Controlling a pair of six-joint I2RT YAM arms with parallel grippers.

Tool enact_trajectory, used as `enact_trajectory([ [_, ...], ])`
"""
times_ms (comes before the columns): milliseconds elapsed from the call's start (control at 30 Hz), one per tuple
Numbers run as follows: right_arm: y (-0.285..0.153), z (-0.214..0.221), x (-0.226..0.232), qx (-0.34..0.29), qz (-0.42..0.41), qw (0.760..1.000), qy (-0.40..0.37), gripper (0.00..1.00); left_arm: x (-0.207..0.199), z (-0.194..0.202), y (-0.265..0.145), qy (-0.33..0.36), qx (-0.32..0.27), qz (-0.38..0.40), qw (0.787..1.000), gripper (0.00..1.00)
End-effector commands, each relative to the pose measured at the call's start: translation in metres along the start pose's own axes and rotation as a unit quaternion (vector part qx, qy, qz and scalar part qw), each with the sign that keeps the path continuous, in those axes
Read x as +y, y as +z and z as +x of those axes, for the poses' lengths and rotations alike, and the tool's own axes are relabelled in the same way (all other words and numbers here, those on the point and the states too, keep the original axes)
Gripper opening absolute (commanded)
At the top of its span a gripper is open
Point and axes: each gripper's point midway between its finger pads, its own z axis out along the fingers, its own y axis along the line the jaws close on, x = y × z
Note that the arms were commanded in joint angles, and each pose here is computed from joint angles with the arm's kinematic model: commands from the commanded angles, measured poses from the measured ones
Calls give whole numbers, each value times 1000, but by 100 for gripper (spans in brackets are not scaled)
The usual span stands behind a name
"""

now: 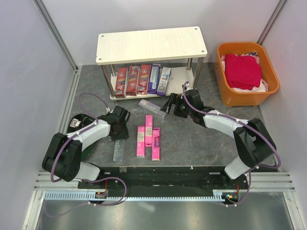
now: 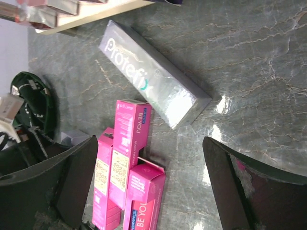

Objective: Place and organize the toothpastes onto the shelf

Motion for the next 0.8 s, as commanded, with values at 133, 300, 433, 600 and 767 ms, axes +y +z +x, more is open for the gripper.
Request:
enact_trajectory([
  [133,-31,-24,19,-40,-15,999,-29,98,-40,-59,-29,-8,-86,78,993,43],
  [300,-47,-34,35,-62,-25,996,-52,98,-66,-94,-63,-32,-136,172,975,43],
  [433,-58,-35,52,-77,-35,994,-73,98,-75,-114,-81,-87,-152,265,948,43],
  [600,-68,-19,82,-82,-58,989,-112,98,-77,-131,-101,-145,-169,358,907,42],
  [767,-65,16,113,-53,-93,982,-159,98,-79,-140,-119,-158,-177,400,885,42],
])
